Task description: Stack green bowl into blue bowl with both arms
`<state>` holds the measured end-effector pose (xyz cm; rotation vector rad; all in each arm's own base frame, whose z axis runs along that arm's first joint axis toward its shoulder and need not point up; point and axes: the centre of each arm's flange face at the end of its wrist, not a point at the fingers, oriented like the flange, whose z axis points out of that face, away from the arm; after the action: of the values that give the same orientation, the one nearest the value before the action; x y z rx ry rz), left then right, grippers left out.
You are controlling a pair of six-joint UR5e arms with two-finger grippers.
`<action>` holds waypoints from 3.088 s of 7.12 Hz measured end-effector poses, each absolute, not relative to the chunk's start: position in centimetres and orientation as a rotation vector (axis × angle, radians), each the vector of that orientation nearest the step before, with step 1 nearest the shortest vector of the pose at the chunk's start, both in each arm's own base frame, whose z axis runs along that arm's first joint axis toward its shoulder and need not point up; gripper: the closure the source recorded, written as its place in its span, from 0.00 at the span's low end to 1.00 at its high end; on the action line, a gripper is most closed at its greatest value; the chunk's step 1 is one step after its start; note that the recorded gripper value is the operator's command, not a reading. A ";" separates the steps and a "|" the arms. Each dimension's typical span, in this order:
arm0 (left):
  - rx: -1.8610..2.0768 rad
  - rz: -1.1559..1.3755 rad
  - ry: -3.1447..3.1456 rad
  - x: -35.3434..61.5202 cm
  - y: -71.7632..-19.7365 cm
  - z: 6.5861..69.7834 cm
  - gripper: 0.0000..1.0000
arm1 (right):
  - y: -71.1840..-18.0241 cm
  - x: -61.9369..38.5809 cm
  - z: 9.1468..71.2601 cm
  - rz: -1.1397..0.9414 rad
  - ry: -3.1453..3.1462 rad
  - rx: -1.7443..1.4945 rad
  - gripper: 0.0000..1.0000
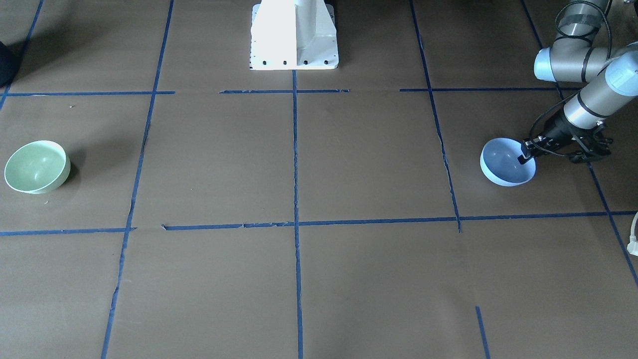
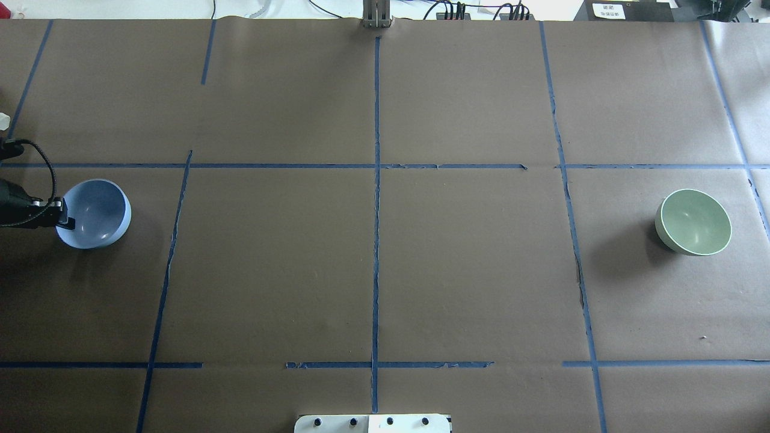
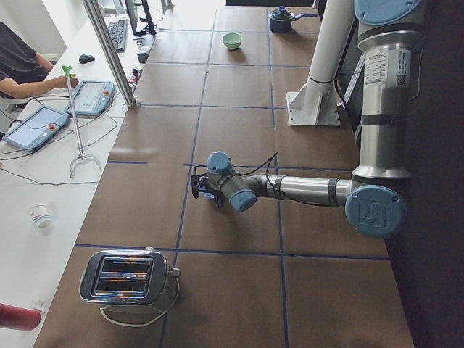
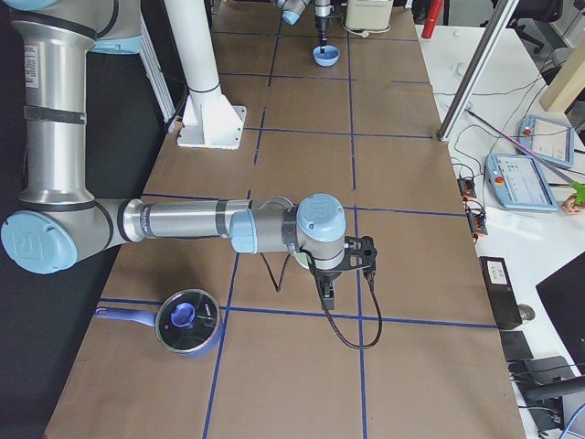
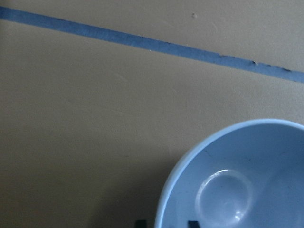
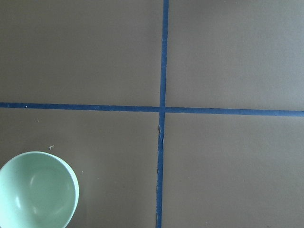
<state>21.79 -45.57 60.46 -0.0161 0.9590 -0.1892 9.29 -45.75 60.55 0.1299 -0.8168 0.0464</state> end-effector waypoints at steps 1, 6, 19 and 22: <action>-0.051 -0.190 0.994 21.3 -46.1 58.6 1.00 | -45.7 9.1 60.5 0.063 -0.835 0.121 0.00; -0.190 -0.328 1.049 34.3 -51.6 30.0 1.00 | -45.2 8.9 61.1 0.085 -0.851 0.126 0.00; -0.170 -0.404 1.056 50.0 -49.1 20.6 0.00 | -45.9 4.5 59.5 0.021 -0.925 0.101 0.00; -0.196 -0.399 1.042 39.9 -49.2 19.4 0.00 | -44.8 -2.4 59.9 0.027 -0.925 0.099 0.00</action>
<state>39.94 -49.20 19.44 -0.1961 1.0420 -0.3987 -2.36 -44.78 59.88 0.0991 -0.9248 0.0271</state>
